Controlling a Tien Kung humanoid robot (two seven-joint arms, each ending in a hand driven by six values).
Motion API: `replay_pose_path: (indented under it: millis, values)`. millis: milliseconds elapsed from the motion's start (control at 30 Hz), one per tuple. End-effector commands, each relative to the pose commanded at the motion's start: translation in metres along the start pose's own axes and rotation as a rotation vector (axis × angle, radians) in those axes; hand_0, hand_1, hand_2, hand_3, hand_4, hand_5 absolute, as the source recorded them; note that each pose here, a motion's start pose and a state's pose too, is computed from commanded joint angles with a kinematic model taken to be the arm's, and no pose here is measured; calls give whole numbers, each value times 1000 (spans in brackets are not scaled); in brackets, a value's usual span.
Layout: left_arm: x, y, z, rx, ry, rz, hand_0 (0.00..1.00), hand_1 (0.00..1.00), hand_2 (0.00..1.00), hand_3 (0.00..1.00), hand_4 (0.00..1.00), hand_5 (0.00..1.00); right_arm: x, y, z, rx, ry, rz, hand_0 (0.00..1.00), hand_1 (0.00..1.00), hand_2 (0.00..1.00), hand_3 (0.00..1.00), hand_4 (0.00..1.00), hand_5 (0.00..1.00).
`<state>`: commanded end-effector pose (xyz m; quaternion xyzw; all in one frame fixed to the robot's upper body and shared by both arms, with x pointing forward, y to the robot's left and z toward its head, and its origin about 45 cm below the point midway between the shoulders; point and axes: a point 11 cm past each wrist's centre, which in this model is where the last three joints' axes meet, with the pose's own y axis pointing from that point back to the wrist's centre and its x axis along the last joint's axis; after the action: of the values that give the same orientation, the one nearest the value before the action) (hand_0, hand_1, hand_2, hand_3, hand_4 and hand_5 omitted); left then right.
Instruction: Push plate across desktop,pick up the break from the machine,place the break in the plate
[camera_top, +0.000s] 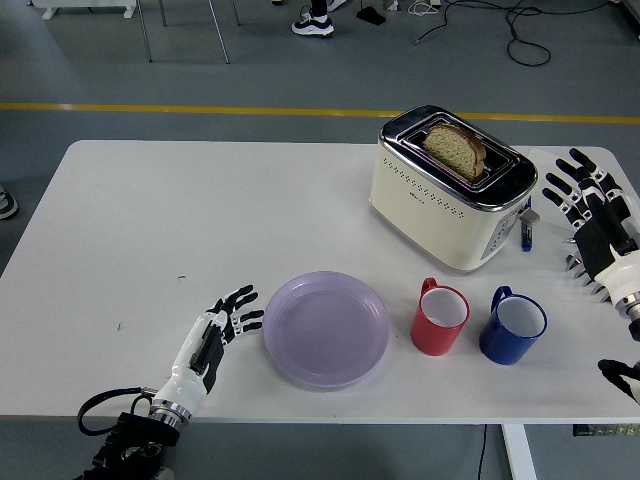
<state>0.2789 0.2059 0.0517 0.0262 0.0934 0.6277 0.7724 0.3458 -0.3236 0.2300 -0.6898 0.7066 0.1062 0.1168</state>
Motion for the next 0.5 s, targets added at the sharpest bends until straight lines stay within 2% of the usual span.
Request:
replay_pose_path:
  millis: [267, 433, 467, 500]
  values:
    - [-2, -3, 4, -10, -4, -4, 645, 723, 877, 874, 555, 998, -1, 0, -1, 2, 0, -2, 843, 783, 812, 824, 513, 425]
    - [12, -3, 19, -75, -45, 73, 645, 723, 877, 874, 555, 998, -2, -3, -6, 14, 13, -8, 843, 783, 812, 824, 513, 425]
    - [15, -3, 23, -87, -52, 90, 685, 752, 877, 871, 552, 998, -2, -3, -8, 17, 16, -9, 843, 783, 812, 824, 512, 424]
    - [21, -3, 29, -110, -62, 120, 685, 752, 877, 871, 552, 998, -3, -5, -11, 25, 27, -13, 843, 783, 812, 824, 512, 424]
